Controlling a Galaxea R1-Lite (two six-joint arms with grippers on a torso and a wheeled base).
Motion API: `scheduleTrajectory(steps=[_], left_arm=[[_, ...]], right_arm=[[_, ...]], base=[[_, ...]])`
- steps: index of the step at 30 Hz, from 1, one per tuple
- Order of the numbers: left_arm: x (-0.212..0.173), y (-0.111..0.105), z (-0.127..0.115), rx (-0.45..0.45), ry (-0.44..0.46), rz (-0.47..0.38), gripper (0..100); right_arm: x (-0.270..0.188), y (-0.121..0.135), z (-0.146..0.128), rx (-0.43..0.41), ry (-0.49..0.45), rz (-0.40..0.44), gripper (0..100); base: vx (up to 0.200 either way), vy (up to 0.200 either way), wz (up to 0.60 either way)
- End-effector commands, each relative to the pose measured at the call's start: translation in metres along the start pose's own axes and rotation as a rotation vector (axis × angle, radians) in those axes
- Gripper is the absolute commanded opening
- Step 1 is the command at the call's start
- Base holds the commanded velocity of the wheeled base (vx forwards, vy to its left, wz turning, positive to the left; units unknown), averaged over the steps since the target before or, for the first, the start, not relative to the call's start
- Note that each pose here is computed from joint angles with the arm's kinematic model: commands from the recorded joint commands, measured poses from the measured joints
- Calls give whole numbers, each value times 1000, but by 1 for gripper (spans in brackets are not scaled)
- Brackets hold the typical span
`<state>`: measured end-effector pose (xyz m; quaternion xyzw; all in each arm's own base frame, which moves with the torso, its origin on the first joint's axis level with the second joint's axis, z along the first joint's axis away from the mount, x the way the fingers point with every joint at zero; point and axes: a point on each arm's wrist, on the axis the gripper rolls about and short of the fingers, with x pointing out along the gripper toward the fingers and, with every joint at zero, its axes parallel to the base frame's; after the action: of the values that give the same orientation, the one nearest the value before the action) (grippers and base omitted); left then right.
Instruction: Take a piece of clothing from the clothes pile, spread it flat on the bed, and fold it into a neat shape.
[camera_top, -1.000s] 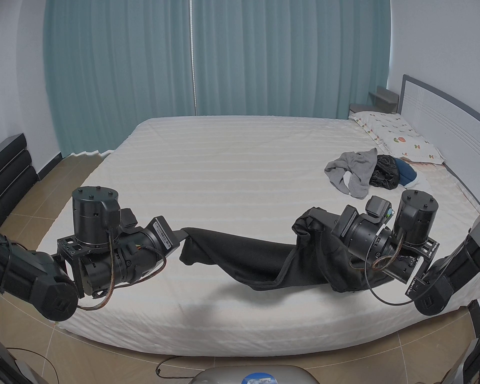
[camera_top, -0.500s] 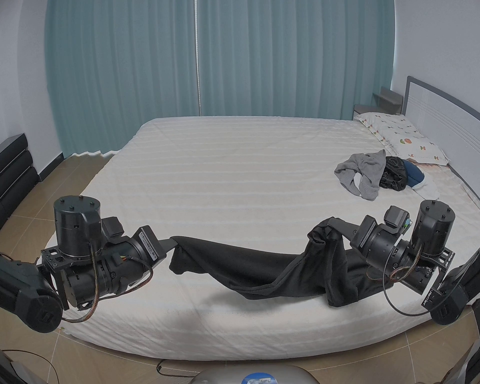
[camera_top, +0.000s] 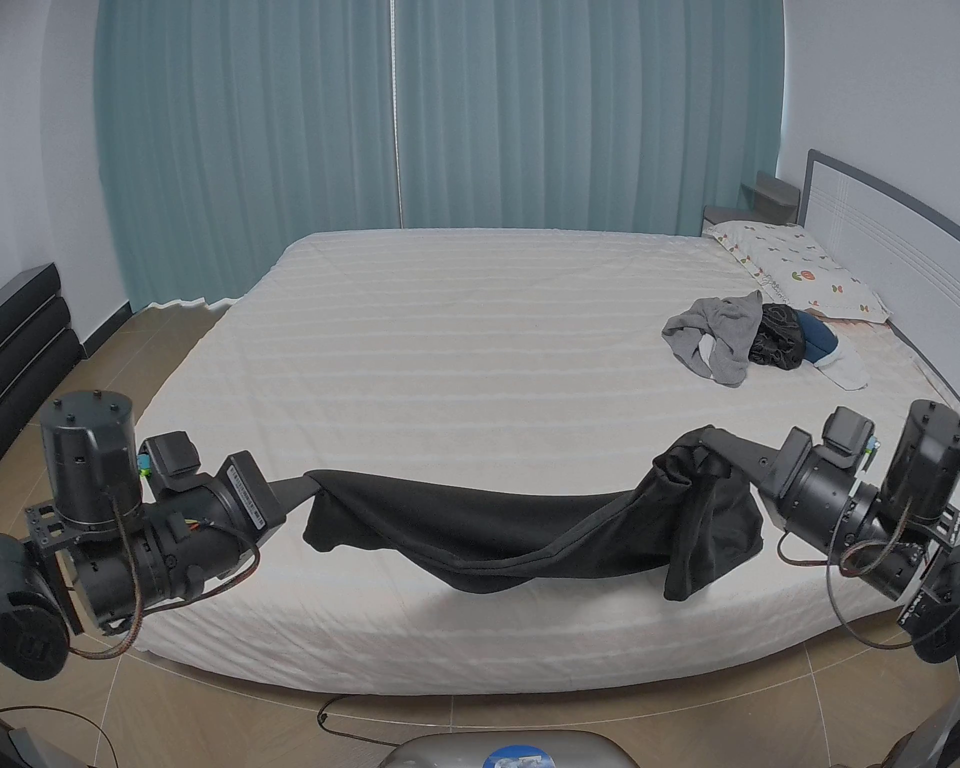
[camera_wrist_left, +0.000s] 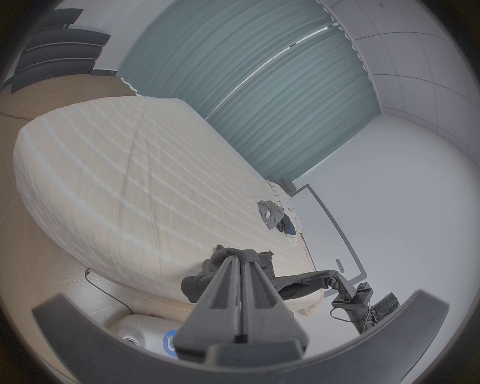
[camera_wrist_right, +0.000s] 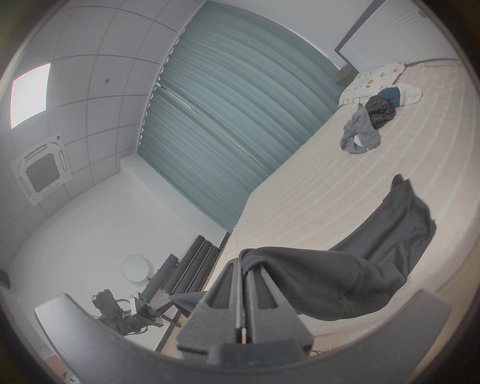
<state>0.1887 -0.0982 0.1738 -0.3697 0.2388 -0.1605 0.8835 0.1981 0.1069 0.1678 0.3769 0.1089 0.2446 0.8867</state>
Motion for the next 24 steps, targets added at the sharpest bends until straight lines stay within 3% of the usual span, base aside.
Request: scheduleTrajectory(steps=[1,7,13,19,24], left_arm=[[-43,-21,16,33,-85,-93,0],[-71,-48,42,114,-201,-86,0],[-80,-72,81,127,-299,-78,0],[-51,-86,105,121,-288,-33,0],[-20,-83,117,111,-280,16,0]], right_arm=[[-43,39,35,-18,-129,128,0],[-87,93,85,-29,-235,230,0],[-79,127,130,-46,-302,232,0],[-15,124,153,-47,-313,163,0],[32,108,154,-40,-287,110,0]], base=[[0,0,0],[0,0,0],[0,0,0],[0,0,0],[0,0,0]])
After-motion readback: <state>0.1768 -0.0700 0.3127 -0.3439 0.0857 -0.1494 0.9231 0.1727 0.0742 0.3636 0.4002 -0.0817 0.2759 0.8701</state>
